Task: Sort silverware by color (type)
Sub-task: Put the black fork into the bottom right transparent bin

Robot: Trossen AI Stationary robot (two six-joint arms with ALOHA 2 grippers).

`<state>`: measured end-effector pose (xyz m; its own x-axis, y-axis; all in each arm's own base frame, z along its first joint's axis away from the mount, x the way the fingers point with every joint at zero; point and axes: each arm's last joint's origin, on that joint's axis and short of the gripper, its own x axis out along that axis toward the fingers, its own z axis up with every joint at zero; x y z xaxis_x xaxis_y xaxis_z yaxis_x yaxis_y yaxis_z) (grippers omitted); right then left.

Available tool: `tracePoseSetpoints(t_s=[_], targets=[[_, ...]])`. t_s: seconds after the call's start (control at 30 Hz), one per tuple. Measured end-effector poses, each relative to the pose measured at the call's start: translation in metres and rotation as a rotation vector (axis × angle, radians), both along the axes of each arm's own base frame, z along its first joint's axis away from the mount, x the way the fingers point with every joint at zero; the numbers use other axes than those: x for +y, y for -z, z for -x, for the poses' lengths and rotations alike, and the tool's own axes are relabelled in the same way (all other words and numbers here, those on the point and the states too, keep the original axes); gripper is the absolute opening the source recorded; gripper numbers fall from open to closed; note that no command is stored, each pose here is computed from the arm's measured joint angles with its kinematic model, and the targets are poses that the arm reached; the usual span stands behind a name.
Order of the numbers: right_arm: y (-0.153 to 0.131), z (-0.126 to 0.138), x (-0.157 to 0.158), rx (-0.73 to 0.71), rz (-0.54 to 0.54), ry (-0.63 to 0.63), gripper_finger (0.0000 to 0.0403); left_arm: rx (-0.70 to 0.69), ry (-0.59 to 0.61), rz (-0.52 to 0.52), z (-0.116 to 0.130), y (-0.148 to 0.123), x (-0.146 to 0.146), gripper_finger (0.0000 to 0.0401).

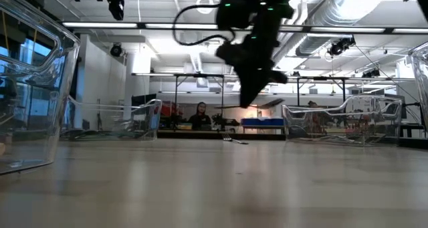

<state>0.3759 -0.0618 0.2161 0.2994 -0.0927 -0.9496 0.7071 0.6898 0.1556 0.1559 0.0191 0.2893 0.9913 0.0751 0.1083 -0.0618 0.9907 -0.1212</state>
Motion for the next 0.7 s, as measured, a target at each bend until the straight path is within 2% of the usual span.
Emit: tracePoseSetpoints(t_s=[0.13, 0.27, 0.4, 0.57, 0.7], targets=[[-0.003, 0.036, 0.013, -0.098, -0.002, 0.033, 0.0001, 0.032, 0.000, 0.004, -0.002, 0.004, 0.000, 0.0000], [-0.013, 0.061, 0.024, -0.323, 0.005, 0.025, 0.0000, 0.080, -0.032, 0.022, -0.009, 0.010, 0.002, 0.0000], [-0.029, 0.074, 0.027, -0.597, 0.087, -0.014, 0.0000, 0.119, -0.080, 0.073, -0.018, 0.018, 0.005, 0.0000], [-0.056, 0.081, 0.030, -0.901, 0.246, -0.202, 0.0000, 0.080, -0.075, 0.161, -0.036, 0.019, 0.007, 0.0000], [-0.074, 0.086, 0.033, -1.023, 0.341, -0.382, 0.0000, 0.097, -0.051, 0.155, -0.056, 0.009, 0.004, 0.0000]])
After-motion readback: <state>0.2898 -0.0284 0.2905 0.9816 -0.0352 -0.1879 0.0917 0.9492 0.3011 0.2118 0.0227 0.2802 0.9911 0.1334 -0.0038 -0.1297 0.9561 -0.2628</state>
